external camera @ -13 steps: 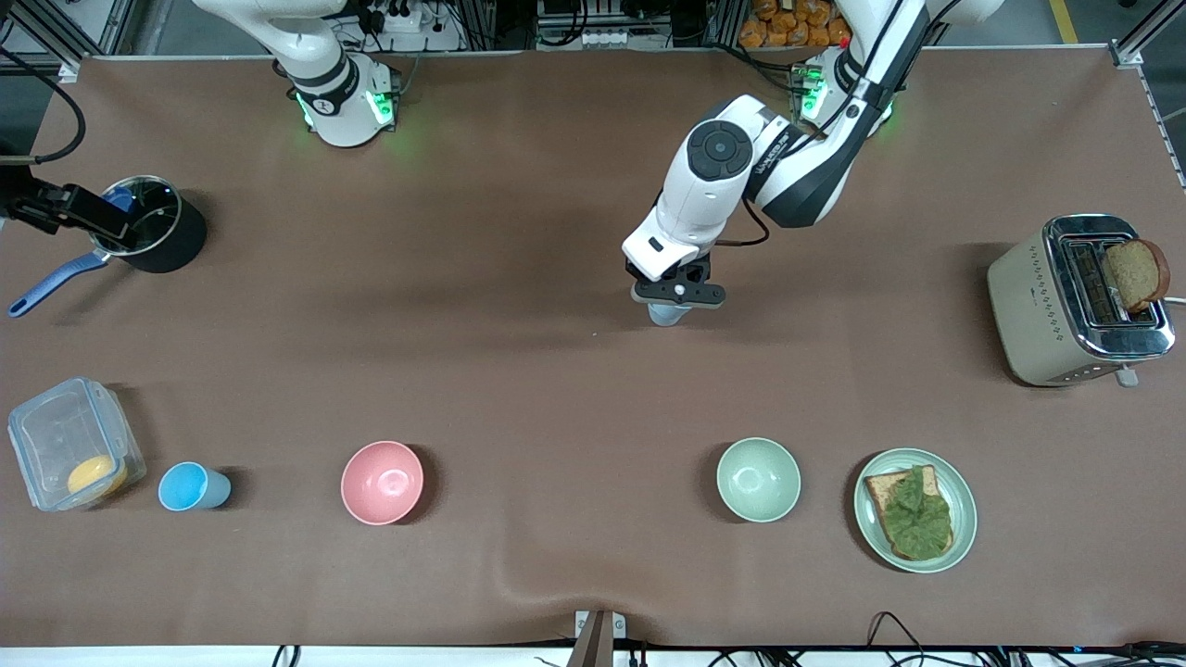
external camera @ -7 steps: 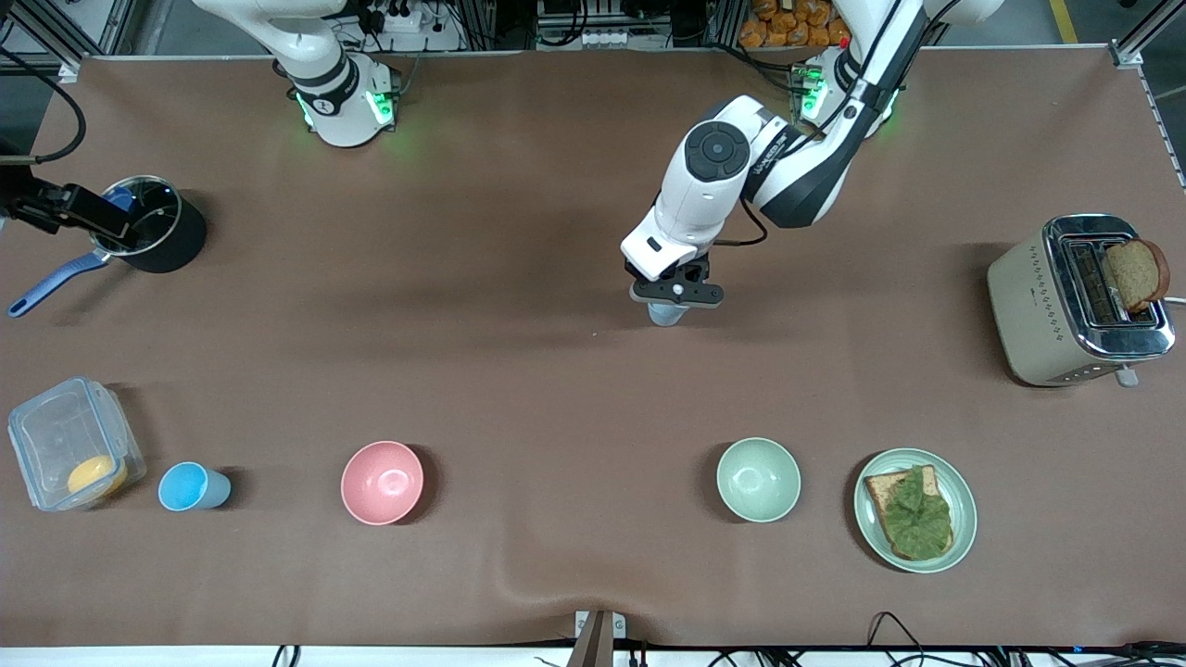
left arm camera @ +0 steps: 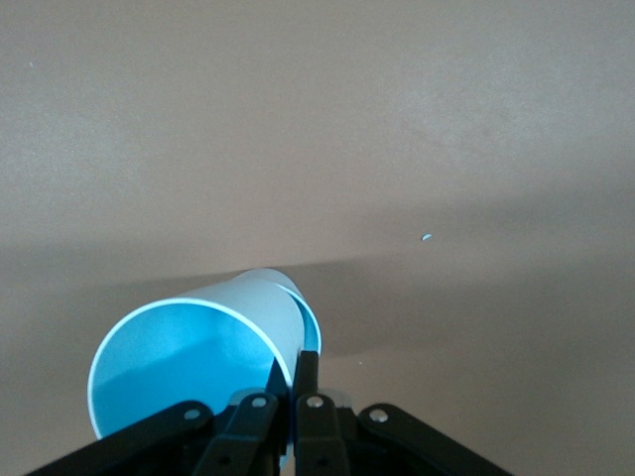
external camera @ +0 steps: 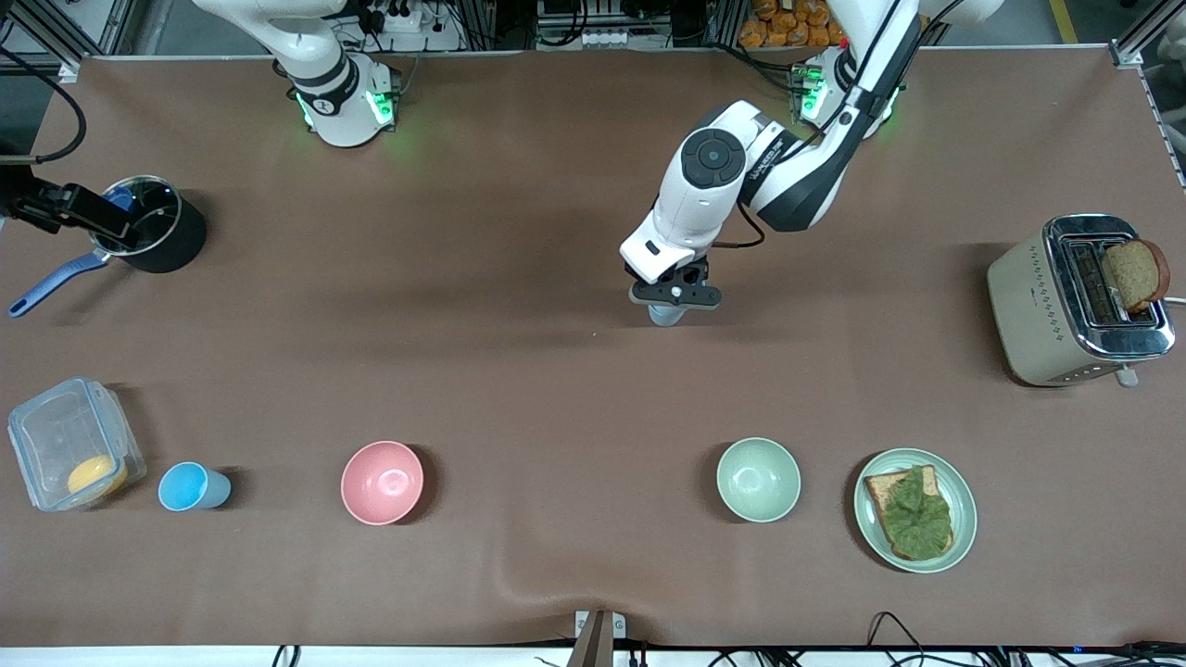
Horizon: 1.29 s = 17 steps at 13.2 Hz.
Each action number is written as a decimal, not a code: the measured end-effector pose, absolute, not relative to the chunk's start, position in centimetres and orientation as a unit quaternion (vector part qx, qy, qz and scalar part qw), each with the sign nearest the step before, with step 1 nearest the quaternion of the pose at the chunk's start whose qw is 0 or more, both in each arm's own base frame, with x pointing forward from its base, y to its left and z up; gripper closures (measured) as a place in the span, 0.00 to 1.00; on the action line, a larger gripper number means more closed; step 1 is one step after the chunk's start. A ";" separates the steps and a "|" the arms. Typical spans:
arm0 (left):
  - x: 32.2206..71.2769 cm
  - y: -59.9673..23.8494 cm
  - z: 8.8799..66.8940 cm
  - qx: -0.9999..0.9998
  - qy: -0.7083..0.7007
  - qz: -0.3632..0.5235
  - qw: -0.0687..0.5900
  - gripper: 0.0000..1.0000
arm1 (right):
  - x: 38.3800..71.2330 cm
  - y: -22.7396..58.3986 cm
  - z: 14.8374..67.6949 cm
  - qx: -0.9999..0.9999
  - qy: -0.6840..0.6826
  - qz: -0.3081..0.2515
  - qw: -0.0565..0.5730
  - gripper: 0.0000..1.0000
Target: Stack blue cups with both arms
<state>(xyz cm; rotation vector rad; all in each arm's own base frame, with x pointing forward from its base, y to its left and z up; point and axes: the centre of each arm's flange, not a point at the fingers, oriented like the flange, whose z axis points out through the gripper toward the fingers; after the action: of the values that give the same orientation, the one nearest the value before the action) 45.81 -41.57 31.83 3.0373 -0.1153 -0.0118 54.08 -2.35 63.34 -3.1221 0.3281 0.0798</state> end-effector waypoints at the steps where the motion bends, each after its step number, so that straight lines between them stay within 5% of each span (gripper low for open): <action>1: 45.8 -41.6 31.8 0.998 -0.038 -0.004 0.051 0.87 | 54.1 -2.3 63.3 -0.994 0.104 0.025 0.001 0.00; 3: 45.8 -41.6 31.8 0.998 -0.038 -0.004 0.051 0.66 | 54.1 -2.3 63.3 -0.994 0.104 0.025 0.001 0.00; 10: 48.8 -38.5 34.9 0.998 -0.004 0.021 0.063 0.46 | 54.0 -2.3 63.3 -0.994 0.104 0.028 0.002 0.00; 15: 52.8 -28.9 42.6 0.995 0.072 0.045 0.057 0.00 | 54.0 -2.2 63.3 -0.994 0.103 0.029 0.003 0.00; 17: 54.1 -23.7 46.2 0.991 0.105 0.062 0.056 0.00 | 54.0 -2.1 63.3 -0.994 0.103 0.029 0.003 0.00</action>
<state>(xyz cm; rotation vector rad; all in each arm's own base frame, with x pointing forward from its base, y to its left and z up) 54.08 -23.75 46.21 3.0074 0.3191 0.1873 54.01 -2.13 63.28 -3.1171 0.3227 0.0911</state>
